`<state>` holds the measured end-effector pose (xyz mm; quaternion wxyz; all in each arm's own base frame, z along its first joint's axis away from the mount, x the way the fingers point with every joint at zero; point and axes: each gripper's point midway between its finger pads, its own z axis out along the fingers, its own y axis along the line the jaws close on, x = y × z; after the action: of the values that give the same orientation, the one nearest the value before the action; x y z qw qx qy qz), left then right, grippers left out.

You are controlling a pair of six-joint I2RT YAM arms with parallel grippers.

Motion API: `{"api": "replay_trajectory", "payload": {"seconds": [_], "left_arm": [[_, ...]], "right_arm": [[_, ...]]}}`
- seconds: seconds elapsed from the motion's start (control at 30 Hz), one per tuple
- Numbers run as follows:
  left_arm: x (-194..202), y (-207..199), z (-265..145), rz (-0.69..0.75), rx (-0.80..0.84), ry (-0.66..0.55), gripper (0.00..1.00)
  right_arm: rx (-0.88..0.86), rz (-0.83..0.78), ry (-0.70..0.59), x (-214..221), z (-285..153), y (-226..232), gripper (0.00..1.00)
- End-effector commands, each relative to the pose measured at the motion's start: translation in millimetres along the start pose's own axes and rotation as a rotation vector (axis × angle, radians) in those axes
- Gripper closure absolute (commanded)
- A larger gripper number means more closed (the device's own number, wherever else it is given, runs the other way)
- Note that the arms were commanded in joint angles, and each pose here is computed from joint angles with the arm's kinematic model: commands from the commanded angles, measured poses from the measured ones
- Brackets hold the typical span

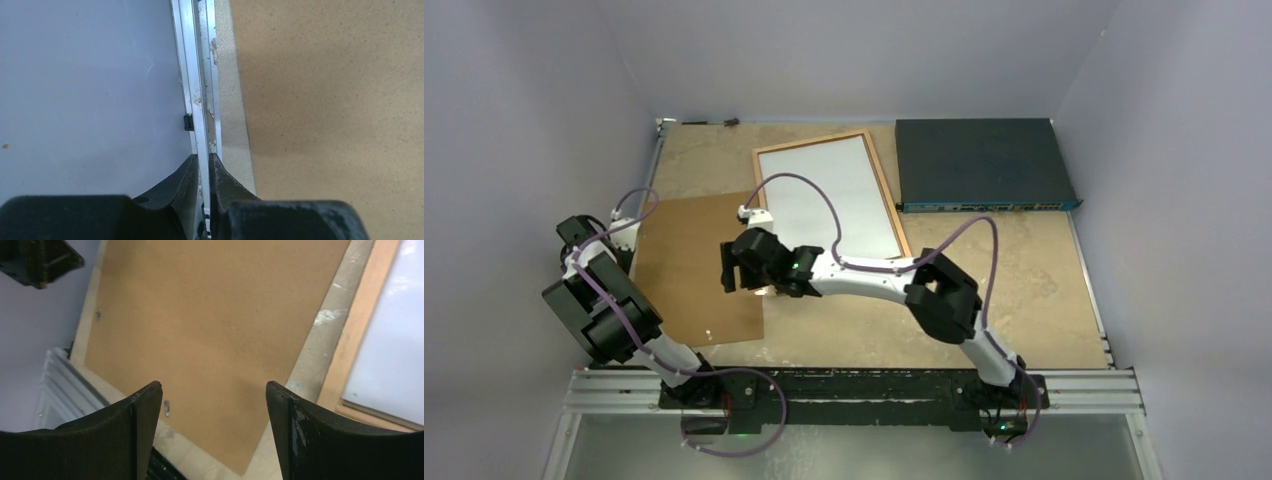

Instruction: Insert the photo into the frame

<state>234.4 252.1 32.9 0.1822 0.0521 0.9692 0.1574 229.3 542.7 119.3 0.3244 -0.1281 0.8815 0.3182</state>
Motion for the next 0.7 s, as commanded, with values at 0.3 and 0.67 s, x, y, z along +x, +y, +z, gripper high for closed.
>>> {"api": "replay_trajectory", "payload": {"seconds": [0.3,0.67], "left_arm": [[-2,-3,19,-0.051,-0.032,-0.073,0.88],[1,-20,32,-0.064,0.015,-0.083,0.88]], "right_arm": [[0.143,-0.045,0.022,20,43,-14,0.18],[0.280,-0.090,0.006,29,54,-33,0.05]]}}
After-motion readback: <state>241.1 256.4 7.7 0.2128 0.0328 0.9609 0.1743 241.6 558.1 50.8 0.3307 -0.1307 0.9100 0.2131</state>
